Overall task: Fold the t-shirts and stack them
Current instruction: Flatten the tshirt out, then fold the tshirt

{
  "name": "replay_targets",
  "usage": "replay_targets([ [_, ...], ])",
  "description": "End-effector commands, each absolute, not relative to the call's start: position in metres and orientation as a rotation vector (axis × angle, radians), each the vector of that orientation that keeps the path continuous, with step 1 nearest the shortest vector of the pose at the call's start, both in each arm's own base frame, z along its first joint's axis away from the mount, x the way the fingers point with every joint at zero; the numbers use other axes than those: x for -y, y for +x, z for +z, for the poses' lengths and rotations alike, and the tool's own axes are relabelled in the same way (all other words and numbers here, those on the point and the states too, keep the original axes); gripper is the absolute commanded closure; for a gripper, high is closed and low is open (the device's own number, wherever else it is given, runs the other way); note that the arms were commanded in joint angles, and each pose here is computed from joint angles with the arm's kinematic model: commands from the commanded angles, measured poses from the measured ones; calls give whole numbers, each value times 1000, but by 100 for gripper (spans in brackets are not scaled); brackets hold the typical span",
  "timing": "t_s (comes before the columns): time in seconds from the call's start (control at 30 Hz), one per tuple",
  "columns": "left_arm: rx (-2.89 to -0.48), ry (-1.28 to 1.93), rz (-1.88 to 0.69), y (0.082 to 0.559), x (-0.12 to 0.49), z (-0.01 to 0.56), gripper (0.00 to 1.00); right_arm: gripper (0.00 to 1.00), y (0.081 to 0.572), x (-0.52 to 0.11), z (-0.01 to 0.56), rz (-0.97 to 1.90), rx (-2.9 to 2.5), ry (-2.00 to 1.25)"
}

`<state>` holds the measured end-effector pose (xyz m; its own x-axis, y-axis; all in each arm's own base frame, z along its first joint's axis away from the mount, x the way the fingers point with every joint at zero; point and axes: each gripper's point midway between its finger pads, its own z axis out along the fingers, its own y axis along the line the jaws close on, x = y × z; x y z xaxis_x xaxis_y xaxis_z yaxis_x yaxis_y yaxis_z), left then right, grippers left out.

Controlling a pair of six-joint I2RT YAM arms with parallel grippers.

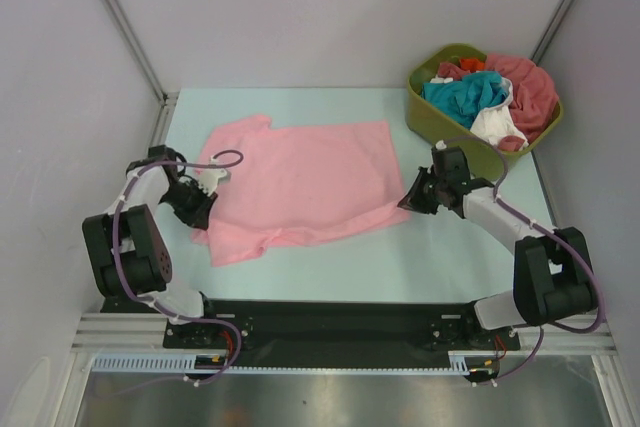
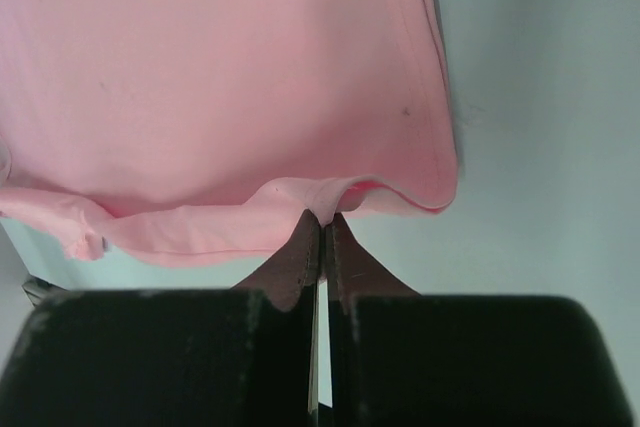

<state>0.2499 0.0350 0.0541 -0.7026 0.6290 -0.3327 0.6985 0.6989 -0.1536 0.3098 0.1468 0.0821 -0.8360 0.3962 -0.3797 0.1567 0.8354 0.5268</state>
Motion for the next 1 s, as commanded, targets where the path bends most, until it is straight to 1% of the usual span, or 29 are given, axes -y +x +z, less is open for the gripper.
replay_targets([
  [0.0, -2577, 893, -195, 302, -49, 68, 74, 100, 325, -153, 85, 692, -2480, 398],
  [0.03, -2529, 828, -97, 325, -59, 73, 70, 100, 327, -151, 84, 681, -2480, 402],
  [0.07, -2526, 763, -19, 334, -69, 78, 67, 100, 329, -151, 82, 670, -2484, 403],
  [0.1, -2523, 681, 14, 341, -72, 81, 63, 100, 331, -149, 80, 659, -2485, 414],
  [0.13, -2485, 652, 61, 353, -77, 88, 61, 100, 333, -147, 73, 641, -2500, 427],
  [0.17, -2480, 641, 86, 355, -79, 90, 60, 100, 335, -147, 72, 641, -2497, 436],
  [0.2, -2474, 635, 90, 357, -77, 93, 57, 100, 337, -148, 71, 648, -2494, 440],
  [0.23, -2471, 648, 88, 353, -74, 97, 54, 100, 339, -149, 67, 653, -2502, 441],
  [0.3, -2467, 733, 26, 341, -59, 99, 54, 100, 339, -151, 66, 667, -2504, 445],
  [0.37, -2541, 783, -75, 308, -43, 96, 56, 100, 339, -153, 67, 673, -2502, 448],
  [0.47, -2706, 762, -248, 256, -26, 76, 58, 100, 338, -154, 69, 684, -2488, 450],
  [0.5, -2768, 761, -297, 235, -22, 61, 58, 100, 338, -154, 68, 685, -2485, 449],
  [0.6, -2847, 781, -304, 206, -16, 39, 57, 100, 336, -154, 66, 691, -2490, 450],
  [0.67, -2857, 768, -265, 207, -19, 34, 55, 100, 336, -154, 65, 688, -2496, 448],
  [0.77, -2869, 713, -285, 211, -16, 28, 52, 100, 338, -154, 66, 686, -2492, 439],
  [0.97, -2884, 650, -317, 222, -9, 18, 54, 100, 342, -151, 69, 676, -2482, 438],
])
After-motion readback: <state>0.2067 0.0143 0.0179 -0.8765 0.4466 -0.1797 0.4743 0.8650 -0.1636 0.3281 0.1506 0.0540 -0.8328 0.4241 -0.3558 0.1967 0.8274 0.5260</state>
